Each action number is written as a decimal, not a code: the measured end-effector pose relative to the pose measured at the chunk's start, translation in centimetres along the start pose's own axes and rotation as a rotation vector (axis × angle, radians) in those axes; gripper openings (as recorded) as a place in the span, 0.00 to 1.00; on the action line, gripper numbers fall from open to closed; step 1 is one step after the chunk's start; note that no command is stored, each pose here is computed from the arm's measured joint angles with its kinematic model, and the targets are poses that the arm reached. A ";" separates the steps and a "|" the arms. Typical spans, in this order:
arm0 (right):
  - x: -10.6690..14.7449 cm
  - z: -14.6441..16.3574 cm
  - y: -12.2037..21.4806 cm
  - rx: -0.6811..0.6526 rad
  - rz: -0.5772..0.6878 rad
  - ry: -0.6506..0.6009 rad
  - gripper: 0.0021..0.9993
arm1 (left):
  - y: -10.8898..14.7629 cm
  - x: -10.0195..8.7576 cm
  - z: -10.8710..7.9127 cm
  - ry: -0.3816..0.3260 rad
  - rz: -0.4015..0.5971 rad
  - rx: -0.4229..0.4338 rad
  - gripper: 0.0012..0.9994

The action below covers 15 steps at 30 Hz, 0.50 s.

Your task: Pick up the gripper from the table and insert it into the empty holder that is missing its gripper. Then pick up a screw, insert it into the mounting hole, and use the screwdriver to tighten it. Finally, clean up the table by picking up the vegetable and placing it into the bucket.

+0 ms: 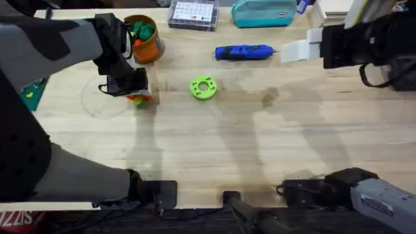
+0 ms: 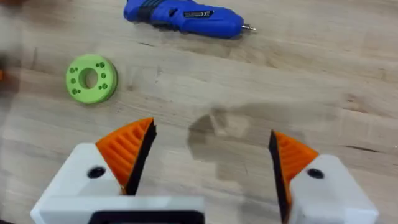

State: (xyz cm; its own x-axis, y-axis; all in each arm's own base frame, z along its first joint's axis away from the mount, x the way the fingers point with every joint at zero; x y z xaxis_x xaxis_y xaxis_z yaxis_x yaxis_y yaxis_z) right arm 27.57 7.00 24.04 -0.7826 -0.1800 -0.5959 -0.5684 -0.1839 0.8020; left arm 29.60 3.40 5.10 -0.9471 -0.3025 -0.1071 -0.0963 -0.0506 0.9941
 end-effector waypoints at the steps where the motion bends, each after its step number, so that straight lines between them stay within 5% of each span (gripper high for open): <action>1: 0.0 0.0 0.0 0.000 0.000 0.000 0.99 | 0.0 0.0 0.0 0.000 0.001 0.000 0.04; 8: 0.0 0.0 0.0 0.000 0.000 0.000 0.99 | 2.1 -1.3 -1.1 0.000 -0.028 0.069 0.04; 15: -0.5 0.0 0.0 0.000 -0.020 -0.002 0.99 | 11.8 -7.6 -3.1 -0.008 -0.359 0.204 0.04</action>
State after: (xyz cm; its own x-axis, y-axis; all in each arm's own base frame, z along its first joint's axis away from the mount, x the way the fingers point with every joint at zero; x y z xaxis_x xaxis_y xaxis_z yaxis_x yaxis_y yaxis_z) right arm 27.92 7.07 24.33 -0.7712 -0.1747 -0.6121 -0.5843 -0.1875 0.7896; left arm 36.63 2.17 17.59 -0.8444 -0.2927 -0.4486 -0.4791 0.0380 0.8770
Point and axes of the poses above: each hand's point on the last joint's axis, 136 mm out from that joint toward the fingers, its own y axis back along the fingers, its own z axis along the line the jaws close on, x = y × z, the point moved 2 cm from there along y, back along the fingers, and after that the axes turned 6 degrees about y, right-handed, at the moved point
